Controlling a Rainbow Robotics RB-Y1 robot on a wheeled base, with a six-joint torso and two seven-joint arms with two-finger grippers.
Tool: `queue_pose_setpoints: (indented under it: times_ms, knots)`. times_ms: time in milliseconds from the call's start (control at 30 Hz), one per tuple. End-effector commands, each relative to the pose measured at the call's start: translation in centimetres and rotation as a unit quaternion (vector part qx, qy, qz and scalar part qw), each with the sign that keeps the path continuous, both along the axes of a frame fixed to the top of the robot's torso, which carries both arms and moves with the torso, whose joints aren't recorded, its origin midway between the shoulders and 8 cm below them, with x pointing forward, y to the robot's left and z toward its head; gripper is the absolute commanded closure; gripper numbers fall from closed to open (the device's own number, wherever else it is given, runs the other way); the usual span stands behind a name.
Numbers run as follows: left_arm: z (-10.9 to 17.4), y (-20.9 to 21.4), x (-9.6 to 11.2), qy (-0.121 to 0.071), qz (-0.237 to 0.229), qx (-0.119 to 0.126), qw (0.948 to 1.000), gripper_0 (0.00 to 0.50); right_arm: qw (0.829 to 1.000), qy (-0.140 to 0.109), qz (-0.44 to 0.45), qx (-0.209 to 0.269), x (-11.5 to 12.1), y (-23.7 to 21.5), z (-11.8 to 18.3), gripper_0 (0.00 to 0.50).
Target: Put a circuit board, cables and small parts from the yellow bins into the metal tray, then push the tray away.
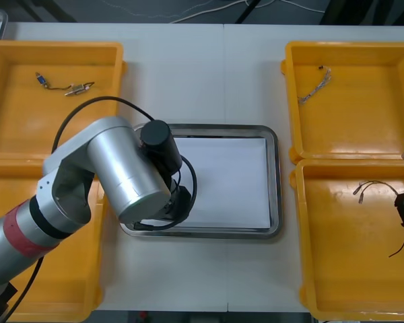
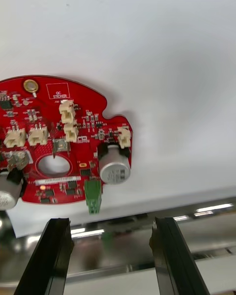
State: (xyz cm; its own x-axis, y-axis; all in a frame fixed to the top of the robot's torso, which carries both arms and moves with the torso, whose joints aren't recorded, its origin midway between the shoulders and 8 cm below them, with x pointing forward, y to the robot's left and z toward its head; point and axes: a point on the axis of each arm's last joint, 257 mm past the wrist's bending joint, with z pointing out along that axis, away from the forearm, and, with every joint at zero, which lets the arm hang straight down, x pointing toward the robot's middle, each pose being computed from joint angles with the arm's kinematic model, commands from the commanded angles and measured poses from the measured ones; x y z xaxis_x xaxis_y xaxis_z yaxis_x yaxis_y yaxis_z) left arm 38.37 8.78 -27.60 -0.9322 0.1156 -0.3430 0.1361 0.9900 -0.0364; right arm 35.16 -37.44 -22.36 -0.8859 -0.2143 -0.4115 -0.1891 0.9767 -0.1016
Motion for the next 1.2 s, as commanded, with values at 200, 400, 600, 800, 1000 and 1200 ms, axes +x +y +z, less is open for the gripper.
queue_pose_setpoints:
  times_ms: [200,400,600,800,1000,1200]
  knots:
    - [9.2,1.5,0.3,-0.032,-0.001,-0.032,0.999,0.015,0.993,-0.047,0.101,-0.03,2.0,1.8,5.4,0.5]
    - [12.8,3.2,1.1,-0.056,0.016,-0.064,0.9962,0.015,0.986,-0.052,0.156,-0.038,2.9,4.4,7.0,0.5]
    - [15.6,6.1,2.7,-0.083,0.046,-0.077,0.9925,0.015,0.974,-0.069,0.213,-0.046,3.9,8.1,8.3,0.5]
    - [18.4,9.6,4.3,-0.117,0.075,-0.074,0.9874,0.014,0.958,-0.07,0.272,-0.056,4.3,11.7,8.7,0.5]
    - [20.2,13.2,5.6,-0.139,0.095,-0.062,0.9839,0.014,0.935,-0.067,0.339,-0.082,4.2,15.3,8.8,0.5]
    - [20.6,17.5,6.7,-0.134,0.108,-0.031,0.9846,0.015,0.91,-0.062,0.395,-0.11,3.8,18.3,8.4,0.5]
